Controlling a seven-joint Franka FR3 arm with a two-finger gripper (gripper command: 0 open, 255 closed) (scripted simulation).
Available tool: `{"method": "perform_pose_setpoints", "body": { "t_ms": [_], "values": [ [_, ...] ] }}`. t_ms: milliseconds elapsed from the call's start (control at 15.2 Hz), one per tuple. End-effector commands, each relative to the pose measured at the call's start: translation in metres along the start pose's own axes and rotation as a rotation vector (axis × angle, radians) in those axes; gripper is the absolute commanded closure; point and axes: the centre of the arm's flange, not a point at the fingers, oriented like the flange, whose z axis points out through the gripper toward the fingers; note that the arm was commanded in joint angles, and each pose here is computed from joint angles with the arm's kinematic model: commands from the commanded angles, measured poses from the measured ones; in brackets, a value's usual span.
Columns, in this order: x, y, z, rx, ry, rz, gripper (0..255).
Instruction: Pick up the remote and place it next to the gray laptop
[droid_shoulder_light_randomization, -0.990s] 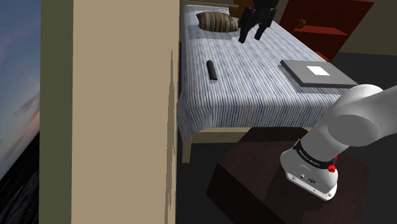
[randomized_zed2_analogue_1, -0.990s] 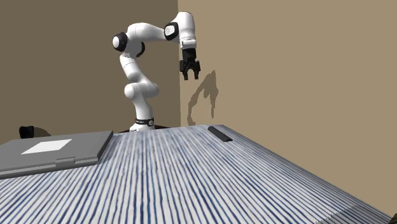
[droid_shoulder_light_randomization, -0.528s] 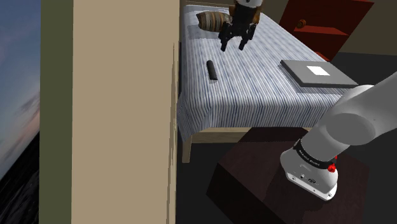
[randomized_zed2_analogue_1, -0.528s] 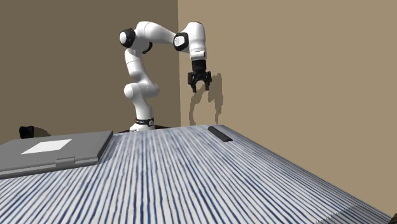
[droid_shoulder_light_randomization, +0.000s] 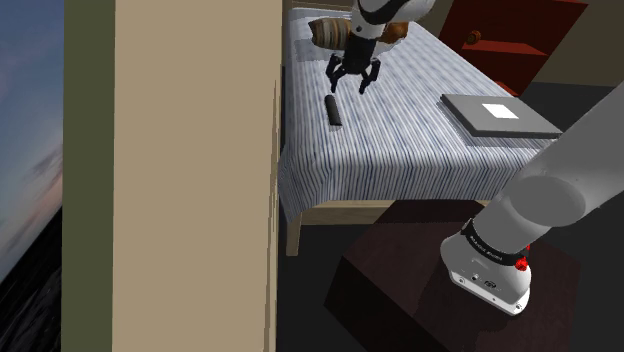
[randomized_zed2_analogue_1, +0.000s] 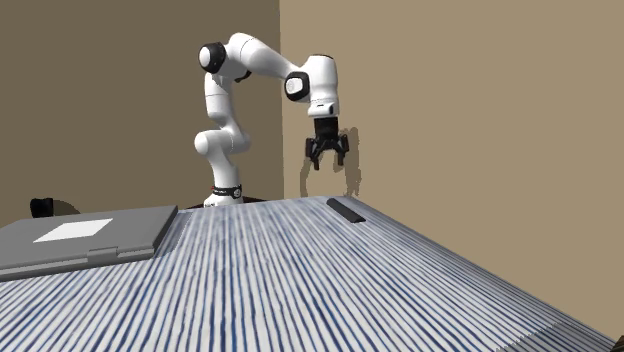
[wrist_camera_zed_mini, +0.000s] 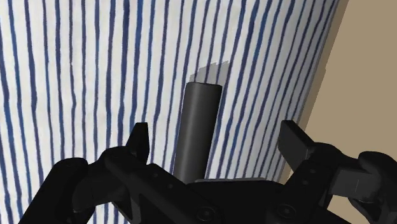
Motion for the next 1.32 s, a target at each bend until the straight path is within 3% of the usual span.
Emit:
{"method": "perform_pose_setpoints", "body": {
  "t_ms": [0, 396, 858, 1254],
  "values": [
    [0.022, 0.000, 0.018, 0.001, -0.003, 0.061, 0],
    [0.074, 0.010, 0.074, 0.002, -0.011, 0.228, 0],
    [0.074, 0.010, 0.111, 0.002, -0.011, 0.228, 0],
    [0.074, 0.010, 0.114, 0.002, -0.011, 0.228, 0]
  ]
}}
